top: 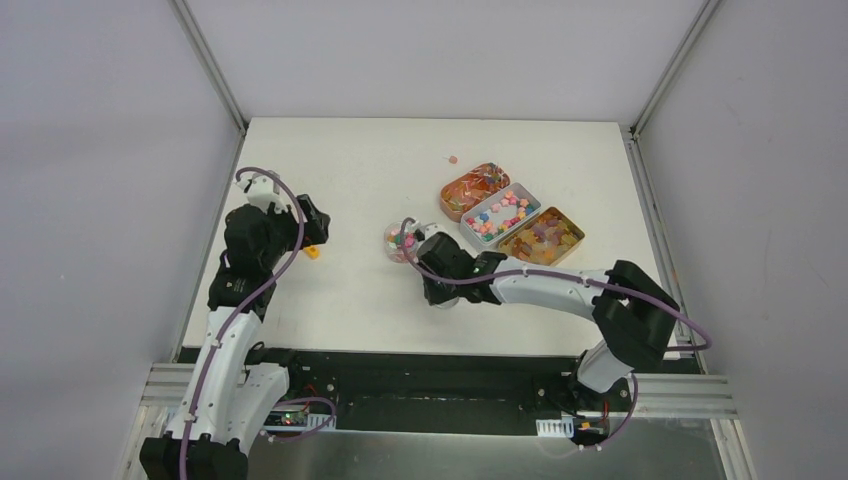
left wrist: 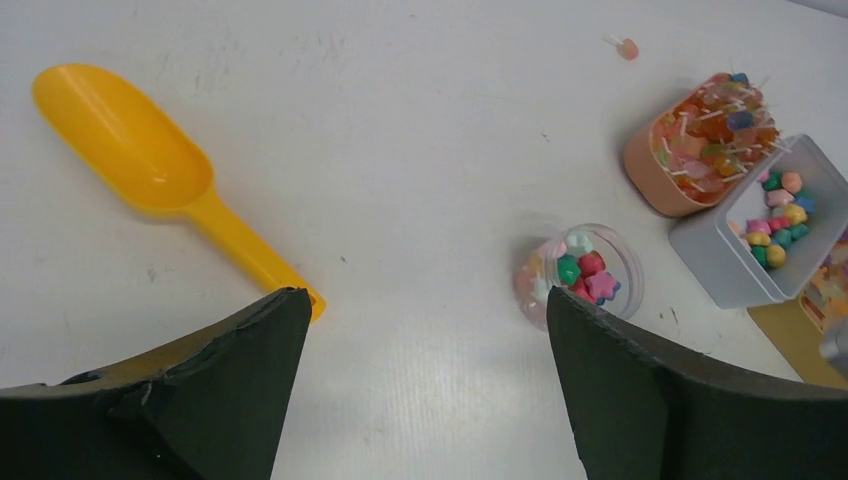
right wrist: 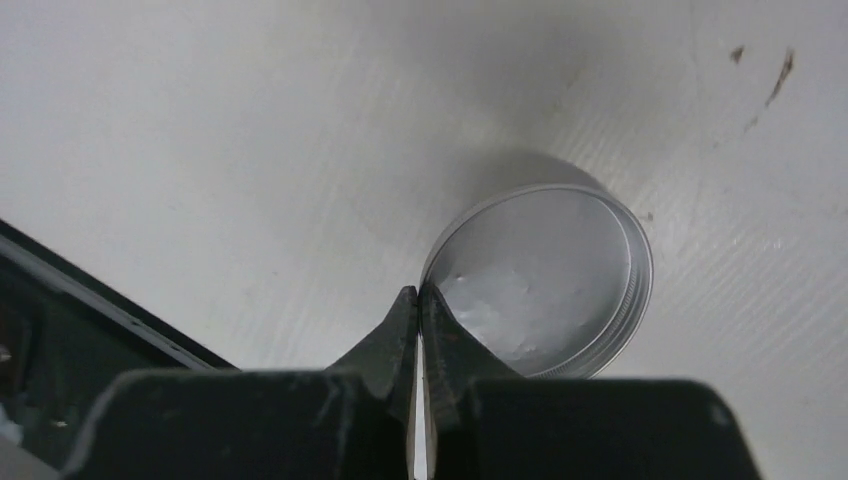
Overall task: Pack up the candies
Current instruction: Pick up the bottle lid at the center of the board, then close the bottle lid on the packing bottle.
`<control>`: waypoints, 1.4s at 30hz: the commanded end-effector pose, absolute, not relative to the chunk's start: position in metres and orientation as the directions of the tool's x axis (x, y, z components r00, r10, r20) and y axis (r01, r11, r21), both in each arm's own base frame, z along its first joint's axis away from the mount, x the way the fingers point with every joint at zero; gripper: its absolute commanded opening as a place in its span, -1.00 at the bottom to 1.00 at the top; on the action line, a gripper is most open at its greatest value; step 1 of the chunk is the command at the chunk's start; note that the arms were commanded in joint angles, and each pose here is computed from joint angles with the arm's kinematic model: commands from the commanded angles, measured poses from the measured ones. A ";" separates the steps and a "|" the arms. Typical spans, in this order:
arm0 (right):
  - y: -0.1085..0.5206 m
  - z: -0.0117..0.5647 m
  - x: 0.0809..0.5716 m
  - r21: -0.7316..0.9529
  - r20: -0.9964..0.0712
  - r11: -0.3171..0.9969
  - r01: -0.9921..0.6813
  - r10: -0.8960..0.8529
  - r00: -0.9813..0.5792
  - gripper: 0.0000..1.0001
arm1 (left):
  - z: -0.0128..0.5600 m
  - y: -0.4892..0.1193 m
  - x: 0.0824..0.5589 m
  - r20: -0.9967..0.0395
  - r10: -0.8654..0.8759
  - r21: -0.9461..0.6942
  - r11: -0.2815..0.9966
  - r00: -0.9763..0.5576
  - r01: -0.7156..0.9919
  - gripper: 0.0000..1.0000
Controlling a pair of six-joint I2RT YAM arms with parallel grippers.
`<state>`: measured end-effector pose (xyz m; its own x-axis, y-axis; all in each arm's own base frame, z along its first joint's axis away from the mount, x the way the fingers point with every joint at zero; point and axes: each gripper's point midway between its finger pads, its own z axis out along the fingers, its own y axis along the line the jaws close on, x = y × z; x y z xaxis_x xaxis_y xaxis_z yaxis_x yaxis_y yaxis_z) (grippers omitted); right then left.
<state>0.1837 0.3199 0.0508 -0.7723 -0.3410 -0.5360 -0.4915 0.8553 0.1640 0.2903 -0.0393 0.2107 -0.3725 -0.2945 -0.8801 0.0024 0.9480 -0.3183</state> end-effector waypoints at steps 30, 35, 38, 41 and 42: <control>0.337 0.347 0.206 0.854 -0.433 -0.229 -0.468 0.186 -0.882 -1.00 | 0.317 -0.213 0.233 -0.905 -0.026 0.368 0.454 0.425 0.812 0.98; 0.335 0.347 0.213 0.879 -0.369 -0.227 -0.419 0.235 -0.899 -1.00 | 0.313 -0.222 0.236 -0.899 0.004 0.398 0.426 0.439 0.812 0.98; 0.335 0.348 0.217 0.885 -0.344 -0.233 -0.402 0.255 -0.904 -1.00 | 0.314 -0.228 0.237 -0.894 0.009 0.411 0.410 0.447 0.814 0.98; 0.337 0.348 0.222 0.888 -0.333 -0.235 -0.396 0.266 -0.904 -1.00 | 0.314 -0.234 0.238 -0.896 0.010 0.411 0.396 0.444 0.821 0.98; 0.338 0.347 0.223 0.889 -0.330 -0.234 -0.393 0.267 -0.905 -1.00 | 0.314 -0.236 0.238 -0.897 0.011 0.411 0.389 0.442 0.825 0.98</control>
<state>0.2218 0.3429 0.3241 -0.9268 0.2130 -0.3094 -0.3477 -0.1748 0.9212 0.2384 -0.2290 0.2908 0.3577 0.0173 -0.9337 0.8490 0.4102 0.3329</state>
